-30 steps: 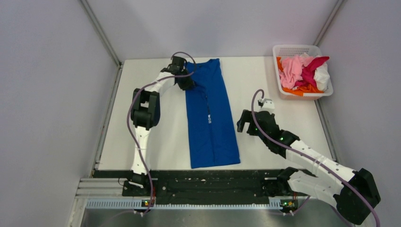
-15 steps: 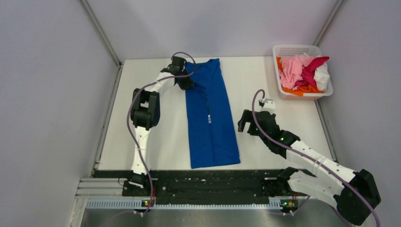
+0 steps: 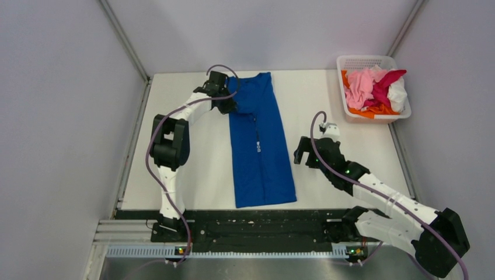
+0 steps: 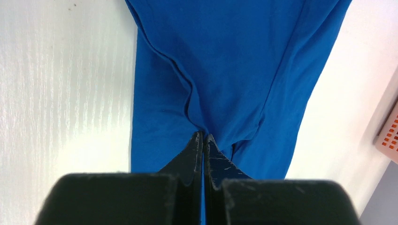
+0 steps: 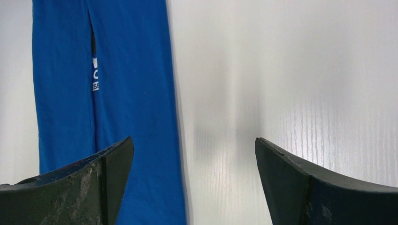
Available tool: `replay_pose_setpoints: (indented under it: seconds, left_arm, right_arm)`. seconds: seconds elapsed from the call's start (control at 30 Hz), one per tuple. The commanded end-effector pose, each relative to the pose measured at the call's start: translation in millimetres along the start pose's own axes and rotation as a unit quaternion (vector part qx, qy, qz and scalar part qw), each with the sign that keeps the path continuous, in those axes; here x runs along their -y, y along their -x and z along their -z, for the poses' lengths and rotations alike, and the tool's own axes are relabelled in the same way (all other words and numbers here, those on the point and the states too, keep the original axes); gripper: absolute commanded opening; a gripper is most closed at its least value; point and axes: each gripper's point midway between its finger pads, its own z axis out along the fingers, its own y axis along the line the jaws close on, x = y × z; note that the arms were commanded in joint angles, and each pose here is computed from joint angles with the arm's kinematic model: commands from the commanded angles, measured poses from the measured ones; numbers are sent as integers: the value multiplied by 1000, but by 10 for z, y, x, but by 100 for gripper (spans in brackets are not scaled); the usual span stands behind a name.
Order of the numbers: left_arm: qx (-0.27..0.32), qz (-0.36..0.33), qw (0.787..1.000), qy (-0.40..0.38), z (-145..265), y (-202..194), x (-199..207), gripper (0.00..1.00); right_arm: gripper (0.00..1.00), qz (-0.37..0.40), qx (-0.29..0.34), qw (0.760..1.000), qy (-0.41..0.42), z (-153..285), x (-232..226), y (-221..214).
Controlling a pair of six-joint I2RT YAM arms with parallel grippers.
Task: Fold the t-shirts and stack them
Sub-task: Rotate the tshirt 90 degrees, then grab the bottom of the folded rectangular tshirt with both arms
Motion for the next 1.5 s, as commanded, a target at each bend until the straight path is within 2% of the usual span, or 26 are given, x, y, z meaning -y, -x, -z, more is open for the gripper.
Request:
replay_pose_setpoints:
  seconds: [0.0,0.1,0.2,0.27,0.37,0.4,0.53,0.63,0.83,1.0,1.2,1.47]
  left_arm:
    - [2,8,1000,8,69,-2,-17,4]
    - [-23,14,1000,9,37,-141,-53,4]
    - [-33,13,999,11,22,-221,-98,11]
    - [-39,10,999,13,39,-253,-115,27]
    - [-44,1,999,6,160,-270,-84,65]
    - [-45,-2,999,6,215,-298,-104,72]
    - [-34,-14,999,-6,601,-445,-139,85]
    - [-41,-29,998,-22,938,-791,-160,97]
    - [-98,-74,992,-20,1497,-1820,-421,99]
    - [-152,-94,984,-17,1872,-2579,-771,99]
    - [-186,-49,980,-57,2153,-3059,-962,98]
    - [-226,-32,972,-53,2105,-3389,-1057,89]
  right_arm:
    - [99,-7,12,1000,5,-18,-35,89]
    - [99,-7,12,1000,4,-19,-31,87]
    - [99,-7,10,1000,7,-17,-47,82]
    - [99,-7,7,1000,9,-20,-51,74]
    - [99,-8,-4,1000,11,-30,-75,45]
    - [99,-6,-12,1000,12,-35,-90,23]
    - [99,-13,-53,998,24,-30,-147,-129]
    - [99,-20,-88,995,46,7,-197,-305]
    - [98,-24,-185,976,114,222,-317,-769]
    - [96,-33,-216,967,129,365,-240,-1014]
    - [96,-52,-240,956,160,510,-261,-1185]
    - [88,-90,-267,945,167,552,-283,-1341]
